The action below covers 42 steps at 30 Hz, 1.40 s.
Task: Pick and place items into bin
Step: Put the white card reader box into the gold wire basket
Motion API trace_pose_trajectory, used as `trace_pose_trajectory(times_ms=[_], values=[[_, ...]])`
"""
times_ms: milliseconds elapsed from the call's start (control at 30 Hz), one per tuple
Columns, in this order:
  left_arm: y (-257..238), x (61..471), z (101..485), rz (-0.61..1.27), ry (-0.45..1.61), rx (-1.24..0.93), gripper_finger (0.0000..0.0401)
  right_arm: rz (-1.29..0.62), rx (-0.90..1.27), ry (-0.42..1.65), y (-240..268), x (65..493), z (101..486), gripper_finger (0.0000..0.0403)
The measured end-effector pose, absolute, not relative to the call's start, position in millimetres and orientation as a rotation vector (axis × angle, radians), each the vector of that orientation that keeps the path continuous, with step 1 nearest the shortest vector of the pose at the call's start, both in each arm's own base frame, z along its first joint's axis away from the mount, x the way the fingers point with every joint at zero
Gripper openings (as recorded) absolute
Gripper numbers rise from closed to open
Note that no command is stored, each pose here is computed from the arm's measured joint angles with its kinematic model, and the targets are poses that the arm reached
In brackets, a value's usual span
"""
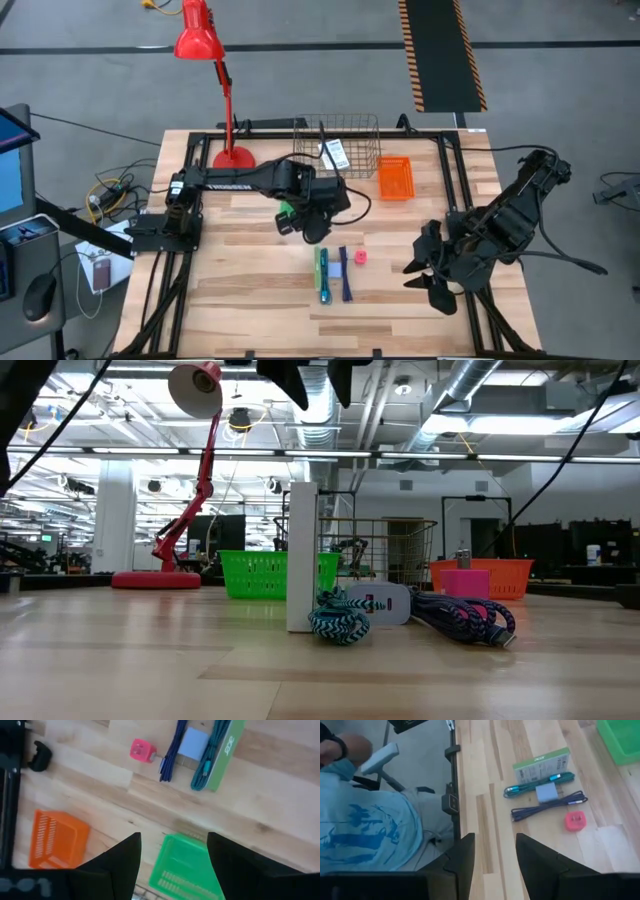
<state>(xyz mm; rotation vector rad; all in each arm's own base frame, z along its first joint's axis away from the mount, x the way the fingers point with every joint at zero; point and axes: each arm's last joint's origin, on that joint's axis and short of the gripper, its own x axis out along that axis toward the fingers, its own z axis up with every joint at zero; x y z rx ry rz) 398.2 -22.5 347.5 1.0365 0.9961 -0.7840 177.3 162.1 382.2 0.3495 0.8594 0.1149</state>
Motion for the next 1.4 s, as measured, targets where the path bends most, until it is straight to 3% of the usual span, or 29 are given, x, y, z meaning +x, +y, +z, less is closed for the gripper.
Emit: trace_pose_trajectory(times_ms=[533,833,1400], values=[[-23,418,316,-0.919,1.020,1.236,0.0217,0.115,0.350,0.859,162,177,382,0.0135],[-41,413,314,-0.979,1.026,1.255,0.0217,0.115,0.349,0.859,162,177,382,0.0137],[-73,428,268,-1.135,1.075,1.202,0.0217,0.115,0.350,0.859,162,177,382,0.0134]])
